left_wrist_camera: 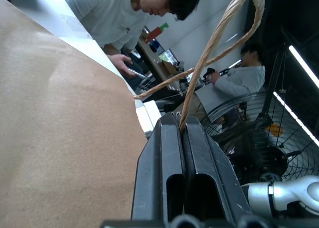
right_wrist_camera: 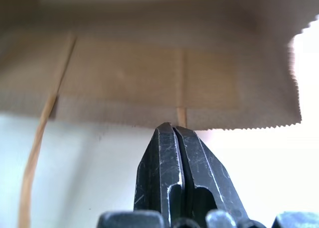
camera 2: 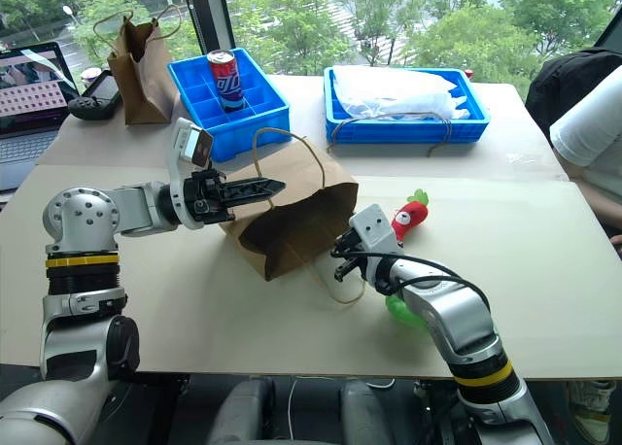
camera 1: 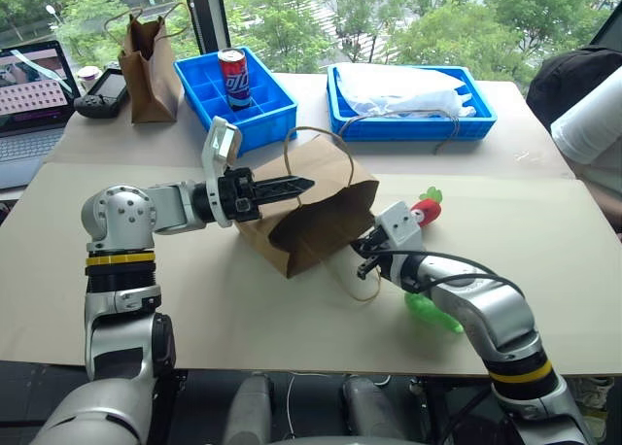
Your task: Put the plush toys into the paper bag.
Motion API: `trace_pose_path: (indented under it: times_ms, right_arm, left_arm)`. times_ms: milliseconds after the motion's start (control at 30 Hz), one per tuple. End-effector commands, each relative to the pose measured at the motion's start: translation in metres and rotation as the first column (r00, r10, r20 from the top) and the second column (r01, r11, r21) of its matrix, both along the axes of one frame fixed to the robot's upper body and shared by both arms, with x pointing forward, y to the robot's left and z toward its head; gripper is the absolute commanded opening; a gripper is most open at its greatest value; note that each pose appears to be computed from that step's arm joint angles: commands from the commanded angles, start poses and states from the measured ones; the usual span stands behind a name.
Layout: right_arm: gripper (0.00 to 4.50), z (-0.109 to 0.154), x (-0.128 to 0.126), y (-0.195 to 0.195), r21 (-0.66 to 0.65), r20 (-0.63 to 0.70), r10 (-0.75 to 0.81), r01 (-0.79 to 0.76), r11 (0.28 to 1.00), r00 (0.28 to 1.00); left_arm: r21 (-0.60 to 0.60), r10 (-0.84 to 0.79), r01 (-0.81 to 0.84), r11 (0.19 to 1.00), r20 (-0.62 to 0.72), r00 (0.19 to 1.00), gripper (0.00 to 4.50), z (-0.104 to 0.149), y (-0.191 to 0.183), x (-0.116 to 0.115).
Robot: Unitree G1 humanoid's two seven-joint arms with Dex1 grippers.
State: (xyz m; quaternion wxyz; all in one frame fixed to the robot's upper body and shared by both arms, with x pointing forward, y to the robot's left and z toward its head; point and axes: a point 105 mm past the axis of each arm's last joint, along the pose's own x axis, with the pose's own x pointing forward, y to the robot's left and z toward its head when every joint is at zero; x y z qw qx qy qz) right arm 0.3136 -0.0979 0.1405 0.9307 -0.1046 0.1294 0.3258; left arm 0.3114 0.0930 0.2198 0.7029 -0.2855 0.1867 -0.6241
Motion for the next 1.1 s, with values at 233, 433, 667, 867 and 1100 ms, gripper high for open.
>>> trace_pose_path:
  times_ms: [233,433,667,867,1100]
  right_arm:
    - [1.49,0.043,-0.051,-0.051,-0.171,-0.045,0.084,-0.09,0.981,0.995]
    - [3.51,0.018,-0.065,-0.086,-0.304,-0.143,-0.006,-0.038,0.952,0.99]
    - [4.14,-0.032,-0.072,-0.101,-0.322,-0.26,-0.103,0.014,0.946,0.96]
    - [2.07,-0.02,-0.07,-0.095,-0.306,-0.213,-0.059,-0.009,0.952,0.975]
    - [0.02,0.051,-0.057,-0.049,-0.229,-0.028,0.169,-0.171,0.958,0.985]
  left_arm:
    - [-0.013,-0.088,0.089,0.996,0.067,0.994,0.0,0.007,-0.009,-0.011]
    - [0.005,-0.121,0.121,0.993,0.067,0.99,0.0,0.005,-0.011,-0.013]
    - [0.029,-0.181,0.179,0.984,0.102,0.978,0.0,0.002,-0.01,-0.021]
    - [0.024,-0.184,0.183,0.983,0.111,0.977,0.0,0.005,-0.007,-0.021]
    - [0.03,-0.186,0.184,0.983,0.116,0.976,0.0,0.005,-0.01,-0.019]
